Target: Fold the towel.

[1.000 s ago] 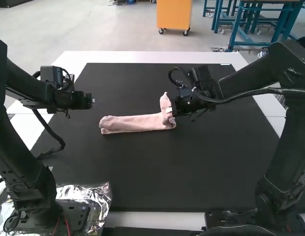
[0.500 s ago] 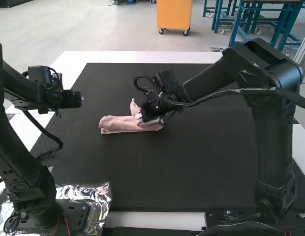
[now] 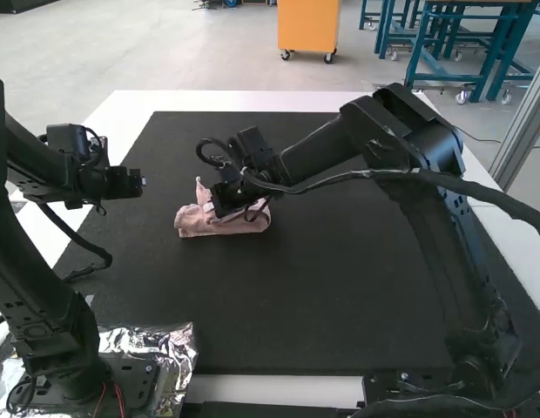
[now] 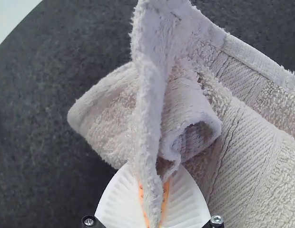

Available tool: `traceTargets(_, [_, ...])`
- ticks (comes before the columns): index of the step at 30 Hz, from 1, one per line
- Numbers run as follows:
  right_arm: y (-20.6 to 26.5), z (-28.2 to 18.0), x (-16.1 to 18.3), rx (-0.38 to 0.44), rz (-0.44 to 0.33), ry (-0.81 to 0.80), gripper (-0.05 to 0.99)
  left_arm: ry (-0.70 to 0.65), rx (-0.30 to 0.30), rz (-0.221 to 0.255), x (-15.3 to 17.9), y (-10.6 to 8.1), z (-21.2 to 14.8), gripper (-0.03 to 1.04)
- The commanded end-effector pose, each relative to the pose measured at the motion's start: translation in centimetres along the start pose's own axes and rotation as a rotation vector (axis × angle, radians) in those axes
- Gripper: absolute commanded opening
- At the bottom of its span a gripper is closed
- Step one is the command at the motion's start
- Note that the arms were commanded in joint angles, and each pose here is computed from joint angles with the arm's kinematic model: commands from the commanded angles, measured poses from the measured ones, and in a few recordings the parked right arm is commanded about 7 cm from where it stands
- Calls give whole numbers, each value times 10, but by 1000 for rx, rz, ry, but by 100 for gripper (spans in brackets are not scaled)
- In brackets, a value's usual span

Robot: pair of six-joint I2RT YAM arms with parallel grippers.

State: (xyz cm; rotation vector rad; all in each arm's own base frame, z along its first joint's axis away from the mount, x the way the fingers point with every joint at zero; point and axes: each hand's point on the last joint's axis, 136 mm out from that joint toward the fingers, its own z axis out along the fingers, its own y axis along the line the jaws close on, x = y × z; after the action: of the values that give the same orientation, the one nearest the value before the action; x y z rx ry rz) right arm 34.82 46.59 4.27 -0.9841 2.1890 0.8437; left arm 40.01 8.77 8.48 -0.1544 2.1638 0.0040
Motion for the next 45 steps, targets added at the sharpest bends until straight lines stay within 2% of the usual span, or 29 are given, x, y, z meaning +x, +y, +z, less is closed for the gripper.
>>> traceTargets(1, [21, 7, -14, -34, -27, -16, 0, -30, 1, 13, -6, 2, -5, 97])
traceTargets(2, [26, 9, -15, -46, -29, -17, 9, -29, 1, 13, -5, 2, -5, 97])
traceTargets(6, [45, -1, -34, -113, -37, -43, 60, -26, 1, 15, -3, 2, -5, 97])
traceTargets(8, [53, -17, -53, -124, -51, -83, 75, -27, 1, 14, -4, 2, -5, 97])
traceTargets(9, [56, -25, -62, -126, -60, -102, 80, -32, 0, 15, -5, 2, -5, 97])
traceTargets(13, [62, -68, -99, -134, -84, -192, 85, -53, -1, 16, -10, 2, -5, 97])
traceTargets(15, [50, -88, -109, -109, -68, -223, 82, -57, 1, 19, -11, 1, -5, 97])
traceTargets(16, [42, -95, -109, -101, -55, -230, 69, -56, 1, 19, -11, 1, -5, 97])
traceTargets(17, [31, -100, -106, -93, -44, -234, 46, -55, 3, 19, -11, 0, -5, 97])
traceTargets(18, [20, -102, -103, -80, -37, -249, 15, -55, 2, 19, -11, 0, -5, 97])
traceTargets(19, [11, -102, -100, -71, -29, -275, -3, -57, 1, 20, -11, 0, -5, 97])
traceTargets(21, [4, -101, -95, -101, 14, -318, -3, -63, 0, 22, -13, 0, -5, 97])
traceTargets(30, [-4, -63, -43, -128, 19, -281, -3, -75, 0, 24, -17, 0, -5, 97])
traceTargets(45, [10, -6, -28, -193, 3, -286, -3, -88, -1, 17, -21, 0, -5, 97])
